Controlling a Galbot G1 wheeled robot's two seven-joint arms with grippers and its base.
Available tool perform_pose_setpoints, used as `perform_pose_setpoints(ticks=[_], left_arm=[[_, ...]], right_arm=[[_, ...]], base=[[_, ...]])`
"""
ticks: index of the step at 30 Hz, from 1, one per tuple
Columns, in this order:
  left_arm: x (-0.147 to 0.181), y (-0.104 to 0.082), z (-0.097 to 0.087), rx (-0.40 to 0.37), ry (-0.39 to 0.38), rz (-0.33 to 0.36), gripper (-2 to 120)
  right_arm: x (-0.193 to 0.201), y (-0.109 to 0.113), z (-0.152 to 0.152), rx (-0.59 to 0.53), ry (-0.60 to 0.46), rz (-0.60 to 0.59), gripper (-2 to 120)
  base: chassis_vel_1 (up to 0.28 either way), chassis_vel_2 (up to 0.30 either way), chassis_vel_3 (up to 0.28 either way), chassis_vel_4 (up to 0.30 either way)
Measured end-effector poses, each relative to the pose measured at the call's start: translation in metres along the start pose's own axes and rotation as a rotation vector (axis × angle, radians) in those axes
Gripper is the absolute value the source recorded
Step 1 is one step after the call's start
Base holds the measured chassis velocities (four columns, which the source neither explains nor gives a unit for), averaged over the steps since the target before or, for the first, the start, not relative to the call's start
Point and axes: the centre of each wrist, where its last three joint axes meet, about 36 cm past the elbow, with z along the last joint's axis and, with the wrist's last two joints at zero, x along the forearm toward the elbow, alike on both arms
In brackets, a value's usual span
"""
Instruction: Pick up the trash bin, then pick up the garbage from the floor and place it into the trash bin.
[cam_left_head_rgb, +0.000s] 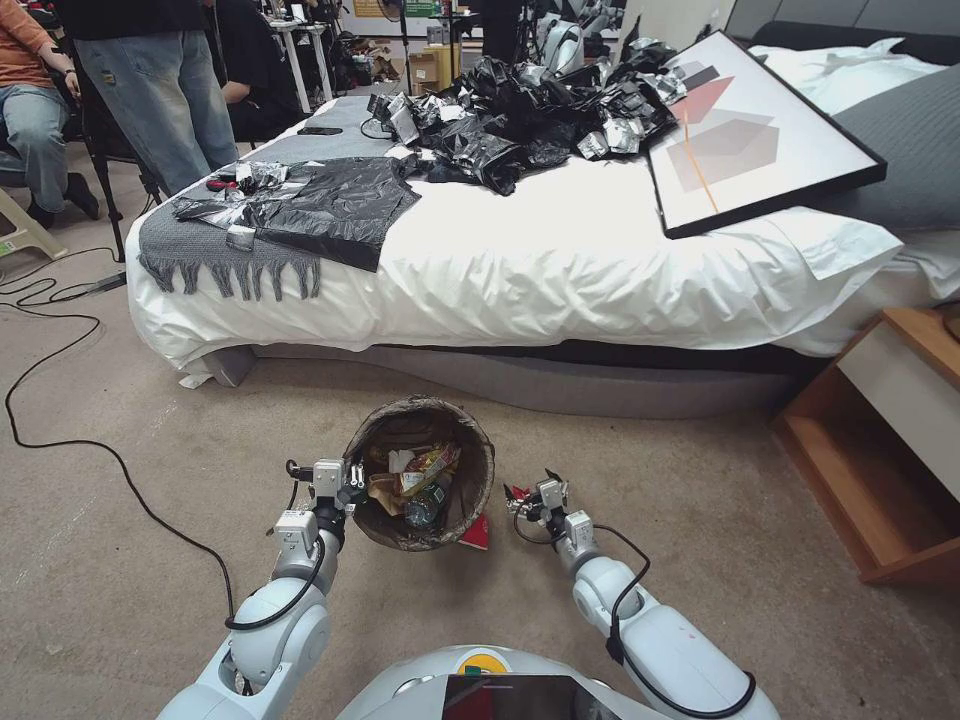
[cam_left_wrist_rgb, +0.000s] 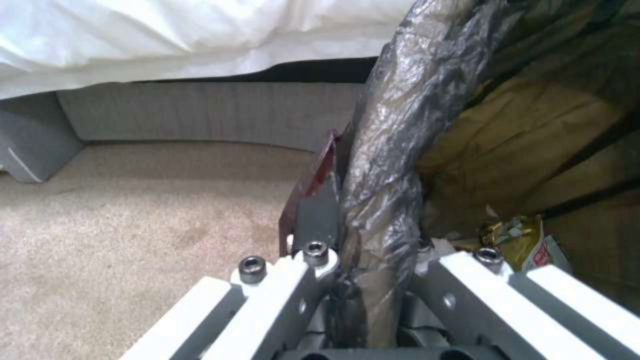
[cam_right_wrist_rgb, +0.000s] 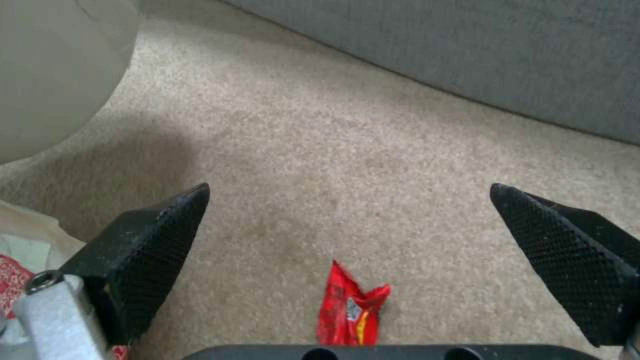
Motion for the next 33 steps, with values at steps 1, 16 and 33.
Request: perform_pose_setpoints(ticks=[1, 16, 33], left_arm=[[0.000, 0.000, 0.000, 0.000, 0.000, 0.000, 3], [0.000, -0.001, -0.001, 0.003, -0.003, 0.000, 3], [-0.001, -0.001, -0.002, 0.005, -0.008, 0.001, 3]], right_arm=[[0.000, 0.000, 0.000, 0.000, 0.000, 0.000, 100], [-0.007, 0.018, 0.019, 0.018, 0.044, 0.000, 100], [-0.012, 0.014, 0.037, 0.022, 0.094, 0.033, 100]], base=[[0.000, 0.000, 0.000, 0.000], [0.000, 0.000, 0.000, 0.000], [0.000, 0.000, 0.000, 0.000]])
